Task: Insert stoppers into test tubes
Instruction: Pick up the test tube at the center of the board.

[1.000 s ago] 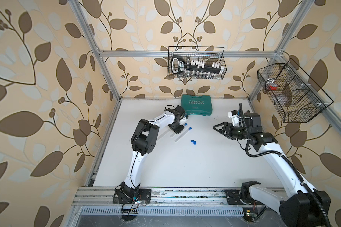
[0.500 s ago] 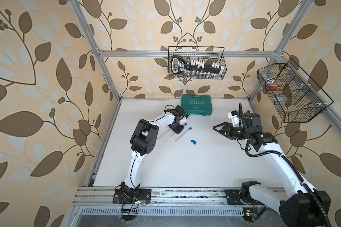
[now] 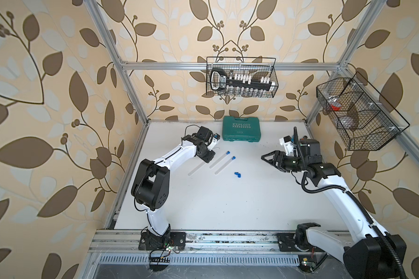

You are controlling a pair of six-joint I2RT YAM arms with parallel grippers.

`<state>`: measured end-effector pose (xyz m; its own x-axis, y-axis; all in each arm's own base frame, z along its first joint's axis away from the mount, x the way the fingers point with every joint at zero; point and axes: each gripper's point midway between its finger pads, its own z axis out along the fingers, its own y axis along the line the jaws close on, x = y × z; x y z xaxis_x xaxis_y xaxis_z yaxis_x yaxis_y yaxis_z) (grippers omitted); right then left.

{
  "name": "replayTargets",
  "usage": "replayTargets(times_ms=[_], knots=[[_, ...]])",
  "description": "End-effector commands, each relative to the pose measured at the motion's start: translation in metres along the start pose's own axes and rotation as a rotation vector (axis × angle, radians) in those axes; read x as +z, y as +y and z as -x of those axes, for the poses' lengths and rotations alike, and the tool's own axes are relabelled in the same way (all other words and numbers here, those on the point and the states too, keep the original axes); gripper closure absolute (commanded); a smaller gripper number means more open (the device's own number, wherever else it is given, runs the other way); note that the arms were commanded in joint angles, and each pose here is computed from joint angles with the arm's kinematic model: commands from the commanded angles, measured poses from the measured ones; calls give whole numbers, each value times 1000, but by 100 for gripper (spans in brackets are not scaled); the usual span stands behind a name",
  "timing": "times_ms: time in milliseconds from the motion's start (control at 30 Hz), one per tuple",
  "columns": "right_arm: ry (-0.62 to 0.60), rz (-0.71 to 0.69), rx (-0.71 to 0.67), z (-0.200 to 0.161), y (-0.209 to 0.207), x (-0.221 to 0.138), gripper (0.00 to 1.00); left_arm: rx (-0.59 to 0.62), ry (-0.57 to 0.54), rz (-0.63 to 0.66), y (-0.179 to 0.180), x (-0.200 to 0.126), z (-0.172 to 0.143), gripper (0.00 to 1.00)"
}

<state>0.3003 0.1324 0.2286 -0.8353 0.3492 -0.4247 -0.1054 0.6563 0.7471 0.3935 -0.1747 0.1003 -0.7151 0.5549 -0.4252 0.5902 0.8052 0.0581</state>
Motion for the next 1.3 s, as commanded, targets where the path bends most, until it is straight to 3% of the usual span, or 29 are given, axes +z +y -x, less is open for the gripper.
replayTargets(times_ms=[0, 133, 667, 1267], knots=[[29, 13, -5, -10, -1, 0, 33, -5, 81, 36, 17, 5, -37, 59], [30, 3, 8, -10, -5, 1, 34, 50, 142, 46, 28, 14, -60, 59], [42, -16, 12, -11, -8, 2, 34, 57, 209, 14, 31, 40, -69, 58], [45, -15, 7, -11, -7, 2, 34, 69, 260, 1, 31, 56, -79, 78]])
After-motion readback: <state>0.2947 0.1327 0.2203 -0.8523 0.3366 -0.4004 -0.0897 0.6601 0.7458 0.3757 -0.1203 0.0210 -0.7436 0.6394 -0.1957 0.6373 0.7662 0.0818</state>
